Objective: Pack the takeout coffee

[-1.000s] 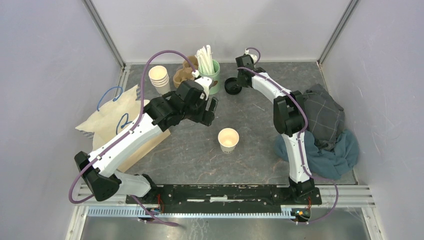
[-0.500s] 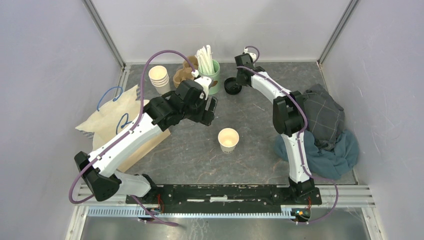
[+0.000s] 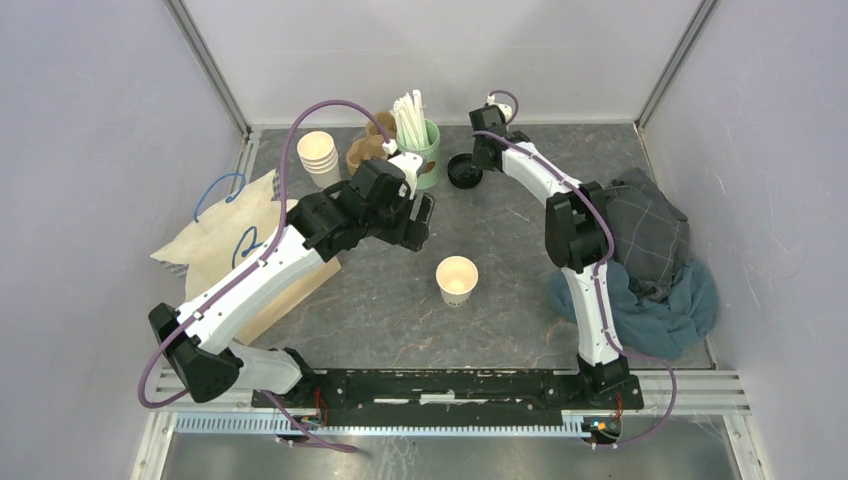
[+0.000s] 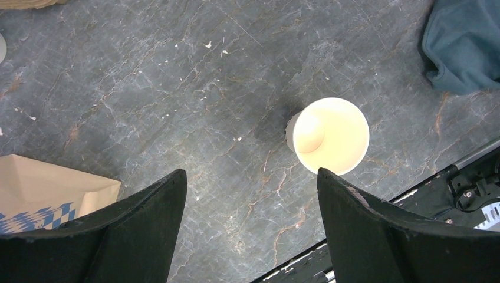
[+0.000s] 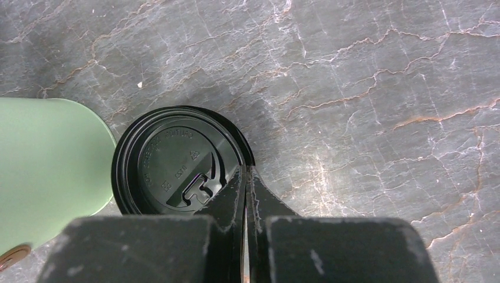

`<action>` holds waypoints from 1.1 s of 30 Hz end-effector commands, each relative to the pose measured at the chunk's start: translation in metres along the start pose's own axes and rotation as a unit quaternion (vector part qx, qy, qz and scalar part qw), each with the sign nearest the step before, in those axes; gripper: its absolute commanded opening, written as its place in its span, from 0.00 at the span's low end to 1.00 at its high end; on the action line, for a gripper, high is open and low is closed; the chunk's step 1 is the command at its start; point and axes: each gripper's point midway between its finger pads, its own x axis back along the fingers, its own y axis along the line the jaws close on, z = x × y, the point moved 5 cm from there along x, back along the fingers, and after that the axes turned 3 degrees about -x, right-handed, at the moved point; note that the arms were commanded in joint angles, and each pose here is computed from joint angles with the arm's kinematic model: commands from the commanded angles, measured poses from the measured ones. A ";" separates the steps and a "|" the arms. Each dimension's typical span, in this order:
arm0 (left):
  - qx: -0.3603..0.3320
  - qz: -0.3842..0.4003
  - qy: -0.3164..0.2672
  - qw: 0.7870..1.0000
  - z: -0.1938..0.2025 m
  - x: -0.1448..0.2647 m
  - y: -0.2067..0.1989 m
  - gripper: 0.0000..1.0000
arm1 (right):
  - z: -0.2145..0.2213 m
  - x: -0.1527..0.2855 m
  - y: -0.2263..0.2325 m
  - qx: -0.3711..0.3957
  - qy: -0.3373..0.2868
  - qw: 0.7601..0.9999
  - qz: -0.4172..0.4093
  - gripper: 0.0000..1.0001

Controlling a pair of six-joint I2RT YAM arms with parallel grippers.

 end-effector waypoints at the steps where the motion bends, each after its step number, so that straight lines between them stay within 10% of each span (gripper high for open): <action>1: -0.019 0.008 -0.034 0.999 -0.012 0.009 0.002 0.87 | -0.034 0.028 0.007 -0.007 -0.040 0.999 -0.012 0.00; 25: -0.002 0.021 -0.048 0.999 -0.027 0.013 0.003 0.89 | -0.045 0.064 -0.008 -0.045 0.000 0.992 -0.114 0.00; 33: 0.125 0.133 -0.050 0.982 -0.052 0.015 0.002 0.91 | -0.032 0.115 -0.013 -0.005 0.035 0.980 -0.195 0.00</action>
